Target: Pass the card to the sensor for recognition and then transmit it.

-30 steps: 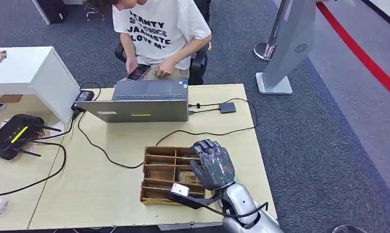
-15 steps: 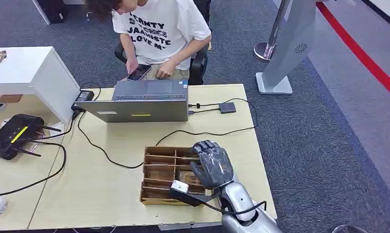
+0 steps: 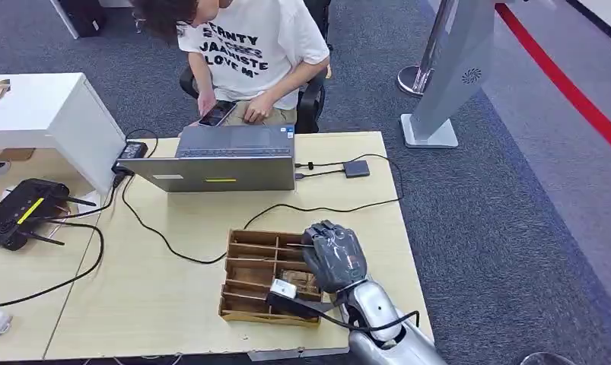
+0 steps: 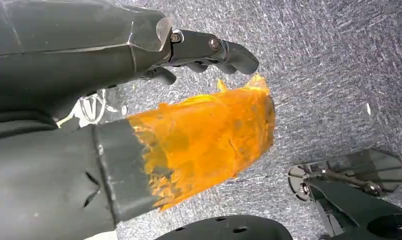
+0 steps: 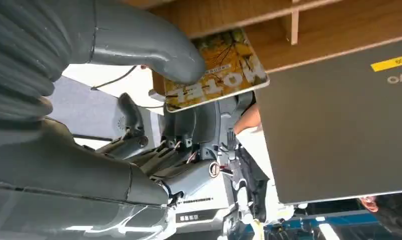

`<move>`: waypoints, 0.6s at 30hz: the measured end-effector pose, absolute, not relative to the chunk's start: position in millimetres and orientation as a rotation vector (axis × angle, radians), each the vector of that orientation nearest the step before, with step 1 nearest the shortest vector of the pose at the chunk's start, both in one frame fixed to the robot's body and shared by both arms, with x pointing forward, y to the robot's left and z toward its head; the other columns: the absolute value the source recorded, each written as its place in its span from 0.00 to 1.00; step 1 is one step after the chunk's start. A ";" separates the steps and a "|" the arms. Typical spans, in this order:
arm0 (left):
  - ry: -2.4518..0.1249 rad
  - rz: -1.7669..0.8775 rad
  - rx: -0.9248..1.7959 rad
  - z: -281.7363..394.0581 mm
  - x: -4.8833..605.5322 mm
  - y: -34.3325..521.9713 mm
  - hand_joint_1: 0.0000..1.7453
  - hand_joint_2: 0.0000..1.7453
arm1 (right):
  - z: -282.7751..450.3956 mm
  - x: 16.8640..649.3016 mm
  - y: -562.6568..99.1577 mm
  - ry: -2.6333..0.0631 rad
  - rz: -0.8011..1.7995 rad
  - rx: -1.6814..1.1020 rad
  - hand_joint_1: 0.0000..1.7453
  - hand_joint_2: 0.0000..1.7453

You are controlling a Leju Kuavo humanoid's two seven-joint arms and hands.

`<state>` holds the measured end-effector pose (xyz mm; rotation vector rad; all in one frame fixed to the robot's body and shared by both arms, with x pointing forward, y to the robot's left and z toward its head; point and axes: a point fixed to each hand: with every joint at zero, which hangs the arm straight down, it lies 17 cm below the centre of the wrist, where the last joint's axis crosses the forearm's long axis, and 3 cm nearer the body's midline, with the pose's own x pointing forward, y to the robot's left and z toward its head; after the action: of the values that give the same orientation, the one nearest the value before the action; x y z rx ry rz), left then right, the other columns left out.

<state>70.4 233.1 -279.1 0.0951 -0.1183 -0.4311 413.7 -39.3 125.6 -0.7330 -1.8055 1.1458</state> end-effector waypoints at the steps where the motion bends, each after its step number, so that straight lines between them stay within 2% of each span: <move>1: -0.118 -0.431 0.095 -279.1 70.4 233.1 0.00 0.00 | 125.6 414.1 -39.5 -1.805 1.146 -0.734 0.94 1.00; 15: -0.119 -0.434 0.096 -279.1 70.7 233.2 0.00 0.00 | 121.6 415.5 -41.9 -1.789 1.145 -0.734 0.92 1.00; 16: -0.119 -0.434 0.096 -279.1 70.8 233.2 0.00 0.00 | 120.9 415.4 -41.7 -1.788 1.146 -0.733 0.95 1.00; 18: -0.119 -0.434 0.096 -279.1 71.0 233.2 0.00 0.00 | 120.4 415.4 -41.8 -1.786 1.147 -0.733 0.94 1.00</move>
<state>71.0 233.2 -279.1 0.0960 -0.1193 -0.4336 415.4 -41.8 120.4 -0.7329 -1.7865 1.1469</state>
